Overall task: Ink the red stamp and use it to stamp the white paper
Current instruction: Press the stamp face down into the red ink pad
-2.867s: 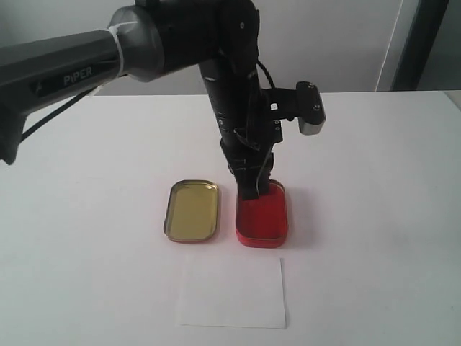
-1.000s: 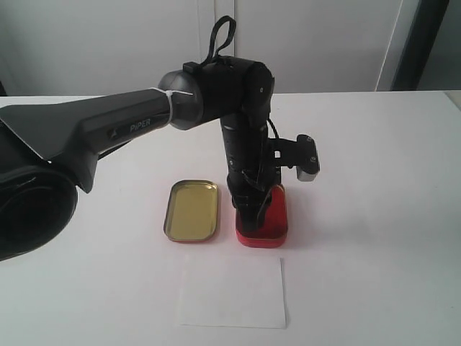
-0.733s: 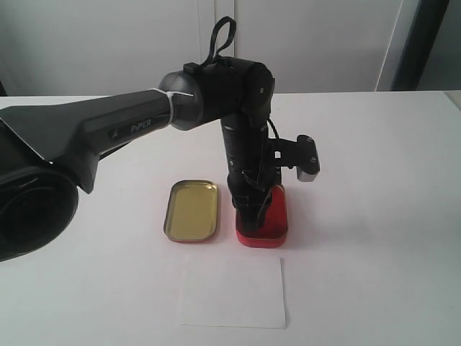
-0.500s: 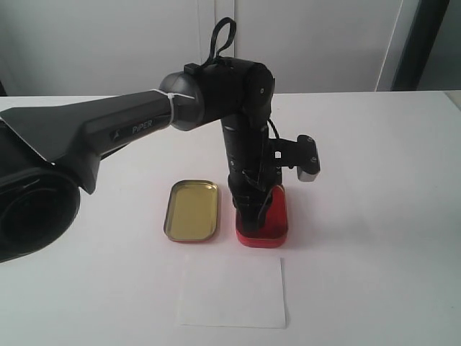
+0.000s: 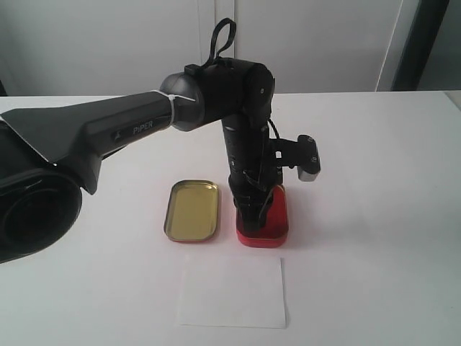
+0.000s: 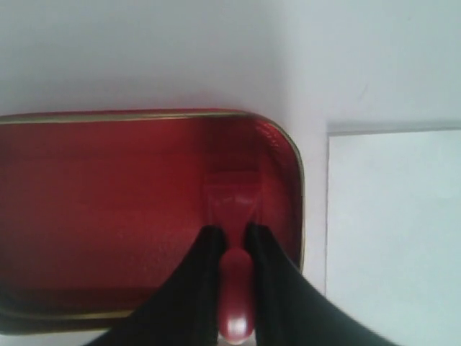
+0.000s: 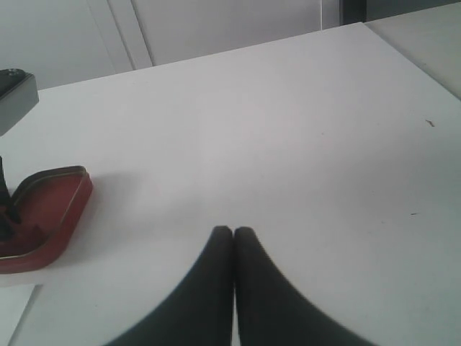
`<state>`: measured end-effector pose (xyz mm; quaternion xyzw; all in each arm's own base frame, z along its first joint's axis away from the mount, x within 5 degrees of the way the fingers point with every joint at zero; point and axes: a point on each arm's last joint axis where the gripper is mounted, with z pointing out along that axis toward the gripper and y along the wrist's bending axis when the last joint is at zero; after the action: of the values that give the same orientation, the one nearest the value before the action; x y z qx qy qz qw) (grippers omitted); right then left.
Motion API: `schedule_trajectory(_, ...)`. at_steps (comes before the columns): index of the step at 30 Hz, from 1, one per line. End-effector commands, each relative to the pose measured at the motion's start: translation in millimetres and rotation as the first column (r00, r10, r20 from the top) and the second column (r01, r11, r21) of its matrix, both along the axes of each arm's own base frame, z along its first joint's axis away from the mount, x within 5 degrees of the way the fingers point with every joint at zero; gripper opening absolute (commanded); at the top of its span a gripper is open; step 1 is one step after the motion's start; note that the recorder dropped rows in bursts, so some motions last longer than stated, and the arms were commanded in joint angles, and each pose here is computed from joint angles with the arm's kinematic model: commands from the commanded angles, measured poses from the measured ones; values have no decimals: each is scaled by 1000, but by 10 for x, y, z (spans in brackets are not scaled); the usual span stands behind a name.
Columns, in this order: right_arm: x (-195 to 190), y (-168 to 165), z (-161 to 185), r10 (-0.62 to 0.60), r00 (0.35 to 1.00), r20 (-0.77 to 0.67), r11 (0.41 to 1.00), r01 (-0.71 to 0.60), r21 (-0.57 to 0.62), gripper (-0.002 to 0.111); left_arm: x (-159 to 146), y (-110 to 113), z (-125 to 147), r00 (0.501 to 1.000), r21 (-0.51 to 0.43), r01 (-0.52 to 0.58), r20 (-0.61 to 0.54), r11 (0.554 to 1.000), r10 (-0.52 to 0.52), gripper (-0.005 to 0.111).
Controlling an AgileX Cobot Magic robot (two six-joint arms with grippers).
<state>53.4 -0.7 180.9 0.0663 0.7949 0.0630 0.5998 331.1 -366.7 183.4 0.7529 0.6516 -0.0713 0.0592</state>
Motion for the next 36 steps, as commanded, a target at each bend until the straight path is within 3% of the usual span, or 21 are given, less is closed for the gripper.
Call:
schedule_trajectory(1, 1, 2, 10, 7, 1000, 17, 1000, -7, -13, 0, -36, 25, -433, 996, 118, 23, -92, 993, -12, 0)
schedule_trajectory(17, 1, 2, 10, 7, 1000, 17, 1000, -7, -13, 0, -48, 53, -508, 993, 159, 34, -119, 987, -15, 0)
schedule_trajectory(29, 1, 2, 10, 7, 1000, 17, 1000, -7, -13, 0, -34, 94, -52, 999, 124, 26, -24, 992, -24, 0)
schedule_trajectory(36, 1, 2, 10, 7, 1000, 17, 1000, -7, -13, 0, -38, 103, 23, 1000, 116, 25, -10, 993, -24, 0)
